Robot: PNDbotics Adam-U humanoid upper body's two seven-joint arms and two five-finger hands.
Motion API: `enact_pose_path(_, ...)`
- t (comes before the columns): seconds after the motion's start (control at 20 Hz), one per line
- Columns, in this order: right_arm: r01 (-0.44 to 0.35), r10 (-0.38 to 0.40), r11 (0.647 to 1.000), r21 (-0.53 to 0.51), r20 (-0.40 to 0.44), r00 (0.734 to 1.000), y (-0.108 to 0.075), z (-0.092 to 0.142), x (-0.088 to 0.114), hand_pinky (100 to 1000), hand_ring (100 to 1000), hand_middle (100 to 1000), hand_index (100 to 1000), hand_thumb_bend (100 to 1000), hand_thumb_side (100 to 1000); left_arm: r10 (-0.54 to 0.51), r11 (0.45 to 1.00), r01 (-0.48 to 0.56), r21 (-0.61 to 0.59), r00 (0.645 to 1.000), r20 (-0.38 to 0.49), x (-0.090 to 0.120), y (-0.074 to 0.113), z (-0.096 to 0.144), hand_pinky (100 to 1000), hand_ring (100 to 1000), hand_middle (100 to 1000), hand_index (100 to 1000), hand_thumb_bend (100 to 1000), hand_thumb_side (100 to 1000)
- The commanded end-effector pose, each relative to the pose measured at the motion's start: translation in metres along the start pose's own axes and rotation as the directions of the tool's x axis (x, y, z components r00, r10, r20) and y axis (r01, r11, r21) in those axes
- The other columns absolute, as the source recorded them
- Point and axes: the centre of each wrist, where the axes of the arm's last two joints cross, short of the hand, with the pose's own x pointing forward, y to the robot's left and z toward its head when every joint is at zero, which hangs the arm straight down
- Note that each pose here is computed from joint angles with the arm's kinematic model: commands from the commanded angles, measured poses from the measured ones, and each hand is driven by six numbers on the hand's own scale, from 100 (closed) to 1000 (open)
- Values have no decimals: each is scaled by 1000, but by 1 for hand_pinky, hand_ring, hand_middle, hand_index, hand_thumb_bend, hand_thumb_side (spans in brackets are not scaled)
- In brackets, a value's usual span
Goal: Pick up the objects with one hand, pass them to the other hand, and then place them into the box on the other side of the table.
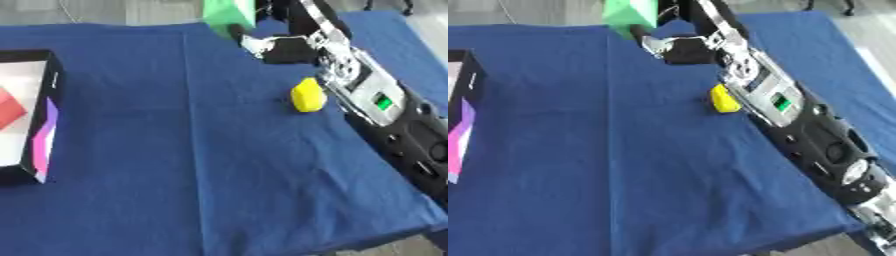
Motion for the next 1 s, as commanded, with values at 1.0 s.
enact_pose_path(1.0, 27, -31, 998, 50, 80, 996, 56, 5, -10, 619, 622, 521, 585, 280, 100, -197, 851, 190, -490, 980, 39, 20, -63, -49, 1000, 754, 705, 847, 100, 252)
